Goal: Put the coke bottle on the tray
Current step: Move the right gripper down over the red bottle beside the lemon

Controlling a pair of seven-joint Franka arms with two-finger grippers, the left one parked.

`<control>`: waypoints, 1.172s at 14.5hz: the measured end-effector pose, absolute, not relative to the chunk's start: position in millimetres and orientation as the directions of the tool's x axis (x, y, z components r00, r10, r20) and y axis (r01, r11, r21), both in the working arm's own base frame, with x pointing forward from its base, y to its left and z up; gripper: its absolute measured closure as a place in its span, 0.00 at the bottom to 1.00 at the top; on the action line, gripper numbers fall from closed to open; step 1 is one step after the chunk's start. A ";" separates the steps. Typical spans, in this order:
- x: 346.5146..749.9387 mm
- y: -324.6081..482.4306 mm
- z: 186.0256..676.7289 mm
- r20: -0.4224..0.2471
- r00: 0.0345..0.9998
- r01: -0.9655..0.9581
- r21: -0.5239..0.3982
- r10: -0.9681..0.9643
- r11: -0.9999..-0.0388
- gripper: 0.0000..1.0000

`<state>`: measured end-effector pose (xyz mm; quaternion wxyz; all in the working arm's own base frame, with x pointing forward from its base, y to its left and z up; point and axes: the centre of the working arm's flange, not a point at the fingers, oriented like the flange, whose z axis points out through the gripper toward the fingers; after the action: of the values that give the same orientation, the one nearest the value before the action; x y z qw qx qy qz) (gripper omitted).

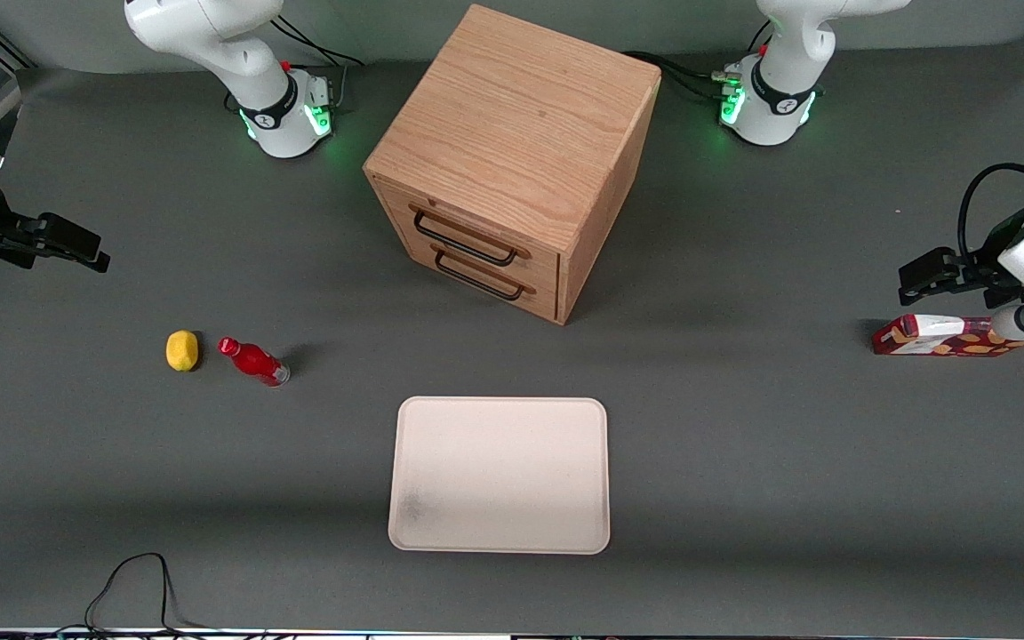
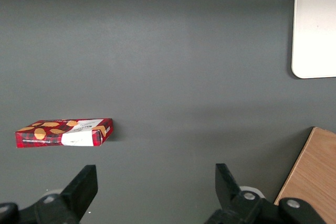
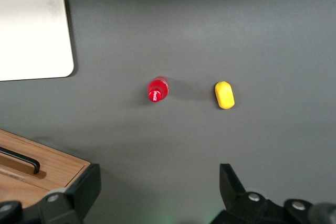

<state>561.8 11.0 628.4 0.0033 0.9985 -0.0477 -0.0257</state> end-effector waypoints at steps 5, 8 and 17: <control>565.9 18.2 622.3 -0.063 0.994 -0.087 0.017 -0.088 -0.996 0.00; 574.9 21.7 596.2 -0.092 0.992 -0.085 0.028 -0.087 -0.996 0.00; 572.3 26.7 361.8 -0.018 0.997 -0.071 0.038 -0.071 -0.997 0.00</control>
<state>572.3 26.7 361.8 0.0189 0.9991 -0.0356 -0.0095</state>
